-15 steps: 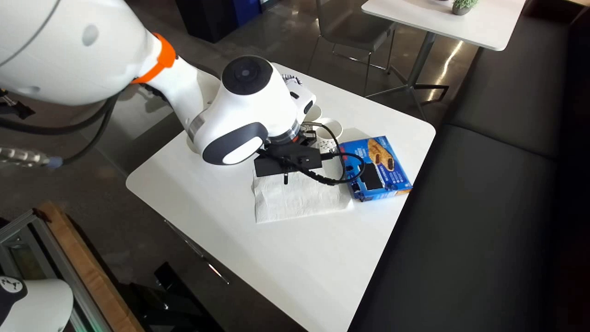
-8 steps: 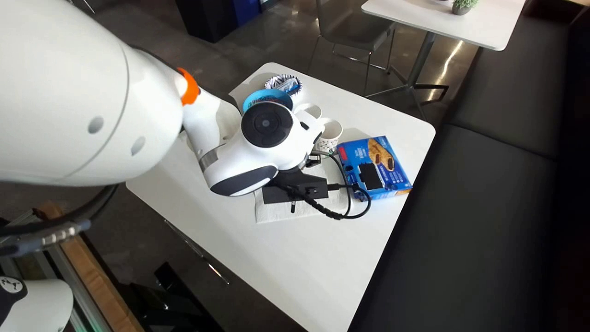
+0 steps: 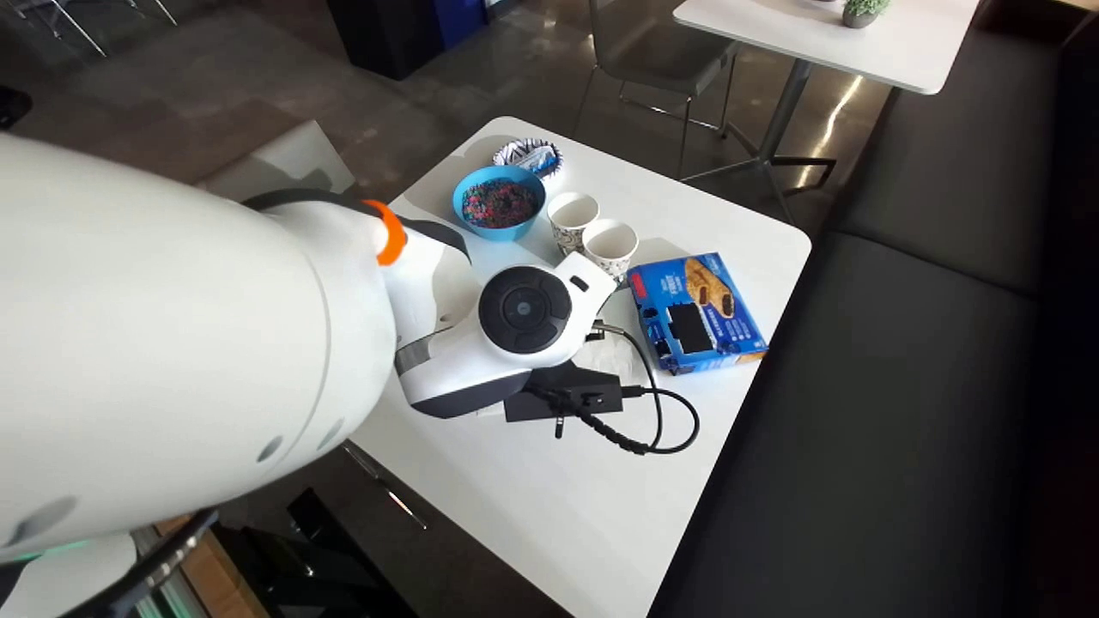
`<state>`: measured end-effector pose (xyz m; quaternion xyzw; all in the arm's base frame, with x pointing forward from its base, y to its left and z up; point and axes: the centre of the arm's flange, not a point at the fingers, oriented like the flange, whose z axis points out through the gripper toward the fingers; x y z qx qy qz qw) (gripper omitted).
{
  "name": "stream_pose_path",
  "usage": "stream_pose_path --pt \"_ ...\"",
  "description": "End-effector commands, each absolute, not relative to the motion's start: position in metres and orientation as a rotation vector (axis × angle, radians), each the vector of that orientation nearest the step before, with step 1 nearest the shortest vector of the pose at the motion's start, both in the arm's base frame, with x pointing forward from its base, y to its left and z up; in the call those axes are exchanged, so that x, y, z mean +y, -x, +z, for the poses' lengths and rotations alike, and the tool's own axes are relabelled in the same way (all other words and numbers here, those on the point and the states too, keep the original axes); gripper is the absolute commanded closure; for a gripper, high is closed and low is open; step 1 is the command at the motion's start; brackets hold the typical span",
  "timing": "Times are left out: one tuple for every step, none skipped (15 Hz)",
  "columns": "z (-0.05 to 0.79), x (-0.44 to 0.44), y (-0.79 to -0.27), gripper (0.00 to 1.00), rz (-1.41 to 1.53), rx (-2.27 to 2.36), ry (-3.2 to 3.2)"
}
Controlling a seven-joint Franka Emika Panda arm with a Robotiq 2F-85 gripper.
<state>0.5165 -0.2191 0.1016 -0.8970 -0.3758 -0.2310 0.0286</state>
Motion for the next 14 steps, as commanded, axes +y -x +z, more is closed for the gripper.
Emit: stream_pose_path --pt "0.078 -0.223 -0.525 0.96 -0.754 -1.192 2.733" --pt "0.075 -0.223 -0.527 0.96 -0.750 -1.195 2.728" --pt "0.072 -0.222 -0.528 0.96 -0.757 -1.201 2.725" --pt "0.069 -0.223 -0.529 0.96 -0.756 -1.202 2.722" --pt "0.067 -0.224 -0.530 0.96 -0.754 -1.208 2.727" --pt "0.064 -0.226 -0.530 0.96 -0.744 -1.203 2.731" --pt "0.062 -0.227 -0.530 0.96 -0.743 -1.207 2.727" --pt "0.064 -0.227 -0.530 0.60 -0.748 -1.196 2.720" --pt "0.069 -0.224 -0.528 0.60 -0.754 -1.211 2.716" --pt "0.076 -0.220 -0.527 0.53 -0.760 -1.219 2.710" --pt "0.088 -0.210 -0.526 0.46 -0.735 -1.228 2.709" --pt "0.099 -0.202 -0.524 0.39 -0.700 -1.214 2.720" --pt "0.112 -0.192 -0.520 0.31 -0.648 -1.212 2.761" --pt "0.122 -0.184 -0.518 0.24 -0.612 -1.209 2.778"
